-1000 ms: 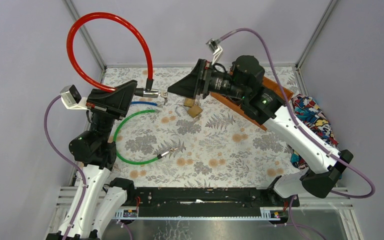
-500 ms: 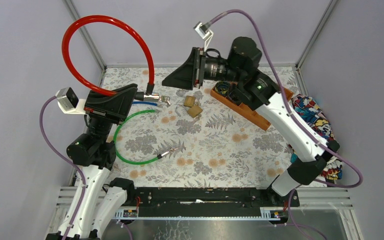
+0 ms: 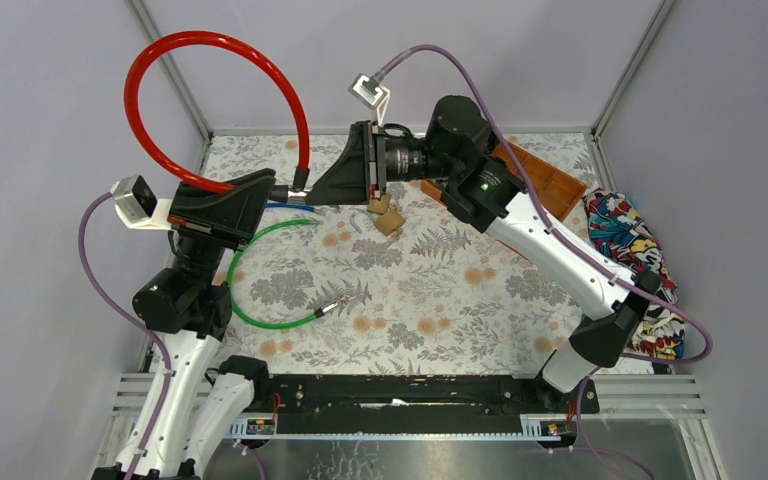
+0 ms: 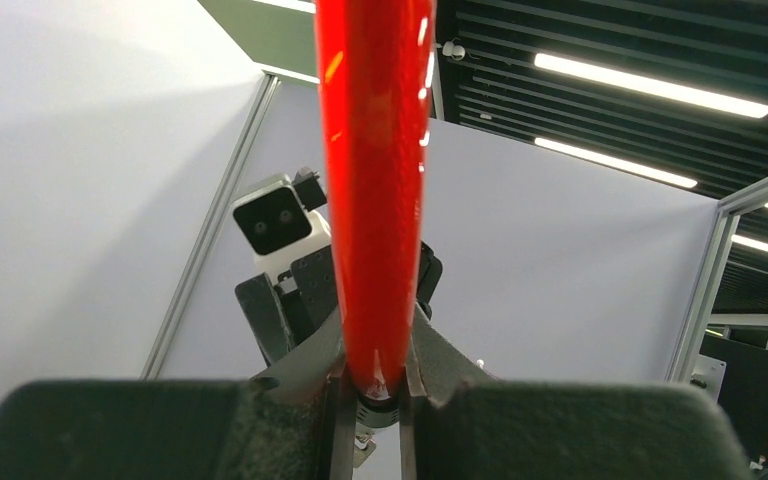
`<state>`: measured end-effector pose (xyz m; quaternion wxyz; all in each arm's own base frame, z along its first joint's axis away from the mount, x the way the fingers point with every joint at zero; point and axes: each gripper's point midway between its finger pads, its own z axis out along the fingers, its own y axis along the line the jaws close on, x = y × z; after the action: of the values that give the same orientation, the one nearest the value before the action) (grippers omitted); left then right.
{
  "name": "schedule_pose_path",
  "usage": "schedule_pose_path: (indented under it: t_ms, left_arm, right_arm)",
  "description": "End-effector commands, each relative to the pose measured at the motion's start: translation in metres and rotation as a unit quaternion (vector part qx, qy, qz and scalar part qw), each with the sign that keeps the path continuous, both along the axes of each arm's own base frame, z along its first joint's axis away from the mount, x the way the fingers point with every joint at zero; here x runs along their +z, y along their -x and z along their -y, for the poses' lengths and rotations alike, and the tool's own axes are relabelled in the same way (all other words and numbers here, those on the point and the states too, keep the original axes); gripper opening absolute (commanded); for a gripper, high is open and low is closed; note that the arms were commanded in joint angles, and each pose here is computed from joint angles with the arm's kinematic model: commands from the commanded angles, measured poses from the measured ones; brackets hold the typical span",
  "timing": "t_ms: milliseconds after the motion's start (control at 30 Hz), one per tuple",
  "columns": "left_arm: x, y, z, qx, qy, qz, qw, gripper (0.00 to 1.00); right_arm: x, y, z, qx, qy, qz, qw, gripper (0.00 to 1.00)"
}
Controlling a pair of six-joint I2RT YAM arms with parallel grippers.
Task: Lock with the key
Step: Lock the lock.
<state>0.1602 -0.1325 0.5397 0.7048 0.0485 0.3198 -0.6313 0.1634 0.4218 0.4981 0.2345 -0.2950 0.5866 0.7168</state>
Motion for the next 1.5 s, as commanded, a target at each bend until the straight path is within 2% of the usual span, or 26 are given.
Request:
schedule_pose_path:
  t_ms: [0,200,333,433,600,767,1000,1133,1167,1267,1333,1467]
  left_arm:
    - [0.022,0.023,-0.009,0.017,0.017,0.060,0.998,0.00]
    - [0.023,0.023,-0.009,0.017,0.016,0.060,0.998,0.00]
    - [0.023,0.025,-0.008,0.015,0.016,0.061,0.998,0.00]
    - [0.024,0.025,-0.008,0.015,0.015,0.061,0.998,0.00]
    - [0.024,0.025,-0.008,0.014,0.015,0.062,0.998,0.00]
    - [0.025,0.025,-0.008,0.015,0.015,0.063,0.998,0.00]
    - [0.023,0.023,-0.008,0.015,0.015,0.059,0.998,0.00]
    - [0.019,0.014,-0.009,0.016,0.021,0.035,0.999,0.00]
    - [0.017,0.009,-0.010,0.013,0.027,0.016,0.999,0.00]
    - [0.005,-0.011,-0.010,0.005,0.038,-0.044,0.998,0.00]
    - [-0.001,-0.017,-0.009,-0.004,0.042,-0.068,0.997,0.00]
    - [-0.009,-0.024,-0.007,-0.016,0.047,-0.098,0.994,0.00]
  right_arm:
    - [0.018,0.022,0.015,0.025,-0.025,0.018,0.999,0.54]
    - [0.015,0.023,0.023,0.007,-0.023,0.024,0.999,0.51]
    - [0.016,0.019,0.028,-0.008,-0.025,0.027,0.999,0.62]
    - [0.018,0.016,0.030,-0.019,-0.031,0.026,0.999,0.62]
    - [0.021,0.016,0.031,-0.017,-0.040,0.014,0.999,0.46]
    - [0.017,0.015,0.029,-0.017,-0.036,0.007,0.999,0.41]
    - [0.016,0.014,0.029,-0.017,-0.040,0.009,0.999,0.01]
    - [0.014,0.011,0.030,-0.033,-0.038,0.026,0.998,0.00]
    - [0.014,0.010,0.030,-0.045,-0.038,0.043,0.997,0.00]
    - [0.011,-0.002,0.029,-0.128,-0.025,0.151,0.980,0.00]
    - [-0.001,-0.001,0.021,-0.175,0.011,0.248,0.953,0.00]
    - [-0.013,-0.009,0.010,-0.214,0.047,0.431,0.875,0.00]
